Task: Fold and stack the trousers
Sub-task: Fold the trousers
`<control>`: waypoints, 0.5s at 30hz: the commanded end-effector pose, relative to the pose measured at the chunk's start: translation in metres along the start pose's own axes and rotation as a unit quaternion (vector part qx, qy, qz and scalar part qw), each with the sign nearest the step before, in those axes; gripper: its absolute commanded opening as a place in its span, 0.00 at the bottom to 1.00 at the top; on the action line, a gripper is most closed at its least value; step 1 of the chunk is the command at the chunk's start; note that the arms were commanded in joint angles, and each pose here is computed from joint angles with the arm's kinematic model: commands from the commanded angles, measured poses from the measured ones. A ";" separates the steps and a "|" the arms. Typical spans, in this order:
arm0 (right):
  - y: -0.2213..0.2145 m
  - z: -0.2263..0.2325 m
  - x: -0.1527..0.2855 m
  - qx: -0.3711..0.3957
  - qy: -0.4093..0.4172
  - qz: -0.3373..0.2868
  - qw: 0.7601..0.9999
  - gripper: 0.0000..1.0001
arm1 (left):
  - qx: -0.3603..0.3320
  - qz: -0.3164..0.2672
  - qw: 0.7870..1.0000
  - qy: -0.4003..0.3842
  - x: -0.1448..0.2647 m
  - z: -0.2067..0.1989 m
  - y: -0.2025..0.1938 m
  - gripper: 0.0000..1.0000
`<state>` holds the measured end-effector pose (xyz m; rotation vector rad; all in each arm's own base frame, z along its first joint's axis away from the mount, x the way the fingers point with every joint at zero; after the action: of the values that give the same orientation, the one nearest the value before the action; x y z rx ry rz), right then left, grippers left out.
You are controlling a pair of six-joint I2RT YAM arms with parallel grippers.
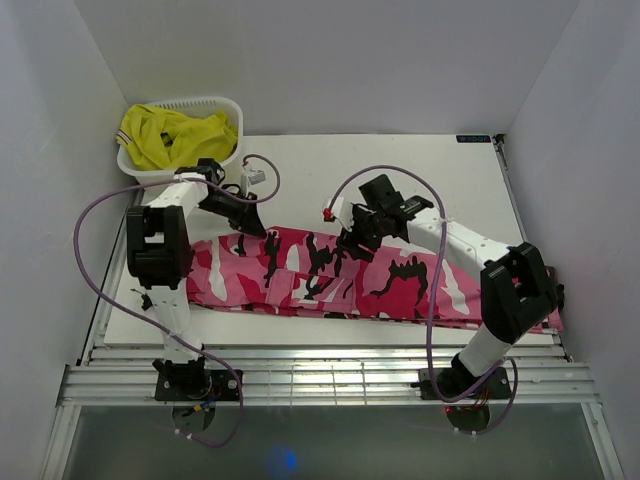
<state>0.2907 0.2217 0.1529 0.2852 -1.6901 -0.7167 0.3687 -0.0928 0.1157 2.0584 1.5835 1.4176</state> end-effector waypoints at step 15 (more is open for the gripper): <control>0.051 -0.015 -0.017 -0.051 0.074 -0.062 0.994 0.77 | -0.211 -0.052 0.968 0.129 0.042 -0.053 0.024 0.59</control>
<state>0.3195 0.2592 0.1577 0.3377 -1.5617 -0.7989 0.3221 -0.0865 0.1285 1.9321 1.4287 1.6734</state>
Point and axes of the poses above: each gripper's point midway between its finger pads, its own x axis back along the fingers, its own z axis along the line the jaws close on, y = z × x, the point moved 6 cm from there along x, back along the fingers, and after that the axes turned 6 degrees about -x, right-handed, at the moved point
